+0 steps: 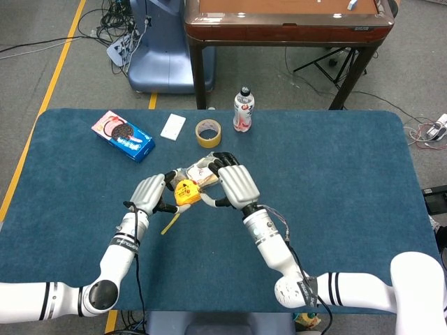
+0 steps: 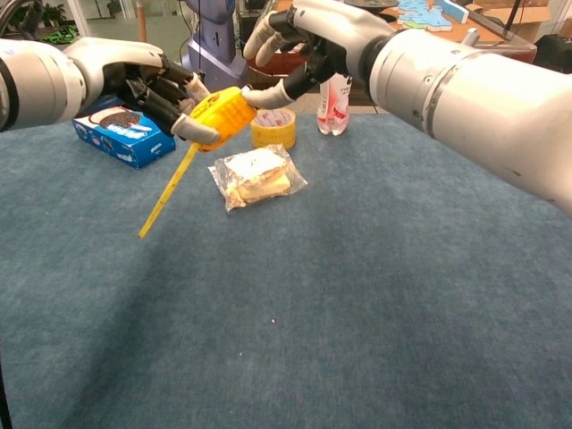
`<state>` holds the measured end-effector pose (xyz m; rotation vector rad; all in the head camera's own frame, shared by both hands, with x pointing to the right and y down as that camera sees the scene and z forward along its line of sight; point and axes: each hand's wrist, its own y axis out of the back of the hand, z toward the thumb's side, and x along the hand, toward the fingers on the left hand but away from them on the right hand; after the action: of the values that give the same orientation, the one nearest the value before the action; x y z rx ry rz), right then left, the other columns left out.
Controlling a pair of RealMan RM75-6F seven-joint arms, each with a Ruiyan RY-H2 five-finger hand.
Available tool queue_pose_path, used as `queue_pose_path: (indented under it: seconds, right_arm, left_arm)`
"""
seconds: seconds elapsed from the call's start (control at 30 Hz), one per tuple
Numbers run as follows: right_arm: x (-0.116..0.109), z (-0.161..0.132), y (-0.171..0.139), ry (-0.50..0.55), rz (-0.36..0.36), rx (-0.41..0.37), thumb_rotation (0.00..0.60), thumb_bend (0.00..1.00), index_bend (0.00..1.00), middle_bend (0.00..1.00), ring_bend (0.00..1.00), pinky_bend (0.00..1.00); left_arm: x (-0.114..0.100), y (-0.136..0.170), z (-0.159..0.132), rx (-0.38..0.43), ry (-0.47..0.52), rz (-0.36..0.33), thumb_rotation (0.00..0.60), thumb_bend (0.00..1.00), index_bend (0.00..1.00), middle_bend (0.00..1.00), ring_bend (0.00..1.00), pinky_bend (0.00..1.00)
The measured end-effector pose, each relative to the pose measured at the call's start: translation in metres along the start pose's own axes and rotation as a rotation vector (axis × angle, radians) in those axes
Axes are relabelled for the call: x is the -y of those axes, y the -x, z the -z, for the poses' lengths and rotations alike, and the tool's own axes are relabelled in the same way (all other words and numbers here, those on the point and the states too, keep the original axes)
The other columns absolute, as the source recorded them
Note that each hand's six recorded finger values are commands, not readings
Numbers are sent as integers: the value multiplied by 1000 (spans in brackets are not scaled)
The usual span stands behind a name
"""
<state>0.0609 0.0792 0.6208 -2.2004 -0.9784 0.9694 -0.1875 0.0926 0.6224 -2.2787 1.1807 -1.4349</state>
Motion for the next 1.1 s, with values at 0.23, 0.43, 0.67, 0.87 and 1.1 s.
queue_pose_path:
  seconds: [0.23,0.43,0.67,0.87,1.1]
  right_arm:
    - [-5,2,1,-8,11,6,600,458,323,275,149,92]
    - [-9,2,2,-1,28,10,600,489,468,323,171,92]
    - [-10,2,3,-1,38,12,600,503,608,357,193,92]
    - [-11,1,5,2,42,12,600,515,653,381,203,92]
    - [-11,1,6,4,43,13,600,568,691,407,221,92]
  left_arm:
    - [-4,0,6,-11,-2,-7,600,186,483,534,378,245]
    - [-5,0,10,-16,0,-4,600,186,483,534,378,245]
    - [-7,0,12,-18,4,-6,600,186,483,534,377,245]
    - [-8,-1,15,-24,9,-8,600,186,483,534,377,245]
    - [-8,-2,17,-28,9,-2,600,186,483,534,376,248]
